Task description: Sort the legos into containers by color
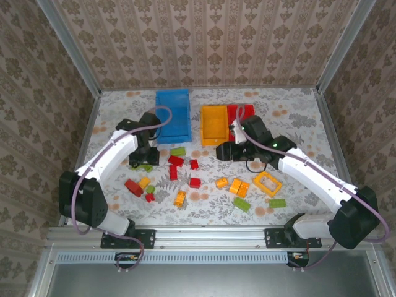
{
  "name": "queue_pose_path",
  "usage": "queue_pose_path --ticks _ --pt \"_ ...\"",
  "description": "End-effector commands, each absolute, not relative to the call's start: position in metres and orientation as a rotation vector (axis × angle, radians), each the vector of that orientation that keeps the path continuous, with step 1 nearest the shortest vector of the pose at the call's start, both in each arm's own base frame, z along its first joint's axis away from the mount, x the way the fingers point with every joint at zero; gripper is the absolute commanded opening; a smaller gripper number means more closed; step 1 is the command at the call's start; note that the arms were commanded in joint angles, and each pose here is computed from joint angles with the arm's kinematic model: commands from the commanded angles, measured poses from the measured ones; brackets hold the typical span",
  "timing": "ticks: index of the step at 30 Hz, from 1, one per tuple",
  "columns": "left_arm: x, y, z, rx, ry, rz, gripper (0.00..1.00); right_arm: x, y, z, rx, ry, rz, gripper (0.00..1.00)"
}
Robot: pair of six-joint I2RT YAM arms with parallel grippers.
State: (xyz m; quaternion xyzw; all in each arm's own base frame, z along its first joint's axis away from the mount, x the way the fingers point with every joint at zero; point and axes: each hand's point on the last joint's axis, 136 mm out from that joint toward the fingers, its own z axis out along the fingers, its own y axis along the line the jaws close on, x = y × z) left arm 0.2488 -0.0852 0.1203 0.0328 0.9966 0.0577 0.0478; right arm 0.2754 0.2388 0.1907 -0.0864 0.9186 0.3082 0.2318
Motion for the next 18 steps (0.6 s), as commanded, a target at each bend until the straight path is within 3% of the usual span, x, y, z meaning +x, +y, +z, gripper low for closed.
queue_pose_path --ticks 1,12,18 --pt "0.235 -0.075 0.104 0.157 3.106 0.296 0.60 0.269 0.260 0.194 -0.272 2.489 0.947 0.59" --pt "0.247 -0.075 0.066 0.319 3.169 0.380 0.59 0.261 0.274 0.190 -0.330 2.496 1.008 0.60" --pt "0.259 -0.075 0.096 0.158 3.059 0.339 0.59 0.240 0.308 0.198 -0.595 2.421 1.028 0.61"
